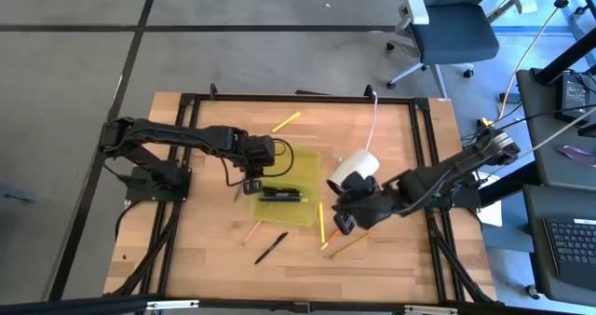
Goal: Pick & place school supplies into a supply box
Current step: Put the yellow pen into the yellow supply box
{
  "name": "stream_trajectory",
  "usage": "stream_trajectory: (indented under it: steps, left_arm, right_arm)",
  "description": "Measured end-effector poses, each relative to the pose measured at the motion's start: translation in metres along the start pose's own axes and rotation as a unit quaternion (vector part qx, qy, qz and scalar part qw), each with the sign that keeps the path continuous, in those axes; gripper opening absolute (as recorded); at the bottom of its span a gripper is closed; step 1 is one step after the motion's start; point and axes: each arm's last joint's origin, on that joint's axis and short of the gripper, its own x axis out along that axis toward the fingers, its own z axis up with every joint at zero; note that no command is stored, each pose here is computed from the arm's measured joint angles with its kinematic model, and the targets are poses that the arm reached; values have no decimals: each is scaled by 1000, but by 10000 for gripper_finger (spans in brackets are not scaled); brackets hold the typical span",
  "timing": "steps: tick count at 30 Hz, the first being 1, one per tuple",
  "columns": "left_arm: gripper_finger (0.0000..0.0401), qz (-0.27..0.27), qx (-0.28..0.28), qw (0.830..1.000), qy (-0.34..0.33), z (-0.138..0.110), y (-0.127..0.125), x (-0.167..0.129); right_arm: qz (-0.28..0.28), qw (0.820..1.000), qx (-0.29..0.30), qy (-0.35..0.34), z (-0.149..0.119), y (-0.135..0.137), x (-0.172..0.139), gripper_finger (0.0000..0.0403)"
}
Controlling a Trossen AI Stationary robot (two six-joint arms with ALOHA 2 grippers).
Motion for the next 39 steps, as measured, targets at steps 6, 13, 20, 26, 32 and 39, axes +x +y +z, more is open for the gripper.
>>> stream_trajectory:
  steps: [6, 13, 20, 26, 32, 39]
  left_arm:
    - [58, 5, 3, 1000, -2, -2, 7, -5]
    - [53, 6, 4, 1000, 7, -4, 9, -7]
    - [55, 6, 4, 1000, 10, -5, 8, -7]
    - [53, 6, 3, 1000, 15, -5, 8, -7]
    - [50, 4, -8, 999, 33, -9, 8, -7]
    - [56, 5, -27, 999, 42, -18, 9, -17]
  right_arm:
    - [-16, 996, 46, 74, -24, 20, 31, 122]
    - [-85, 989, 84, 85, -49, 22, 77, 121]
    - [-132, 986, 68, 73, -65, 19, 113, 121]
    - [-155, 981, 93, 64, -70, 15, 137, 141]
    - [-173, 980, 100, 18, -68, 11, 150, 214]
    - [-183, 977, 112, 12, -70, 7, 161, 251]
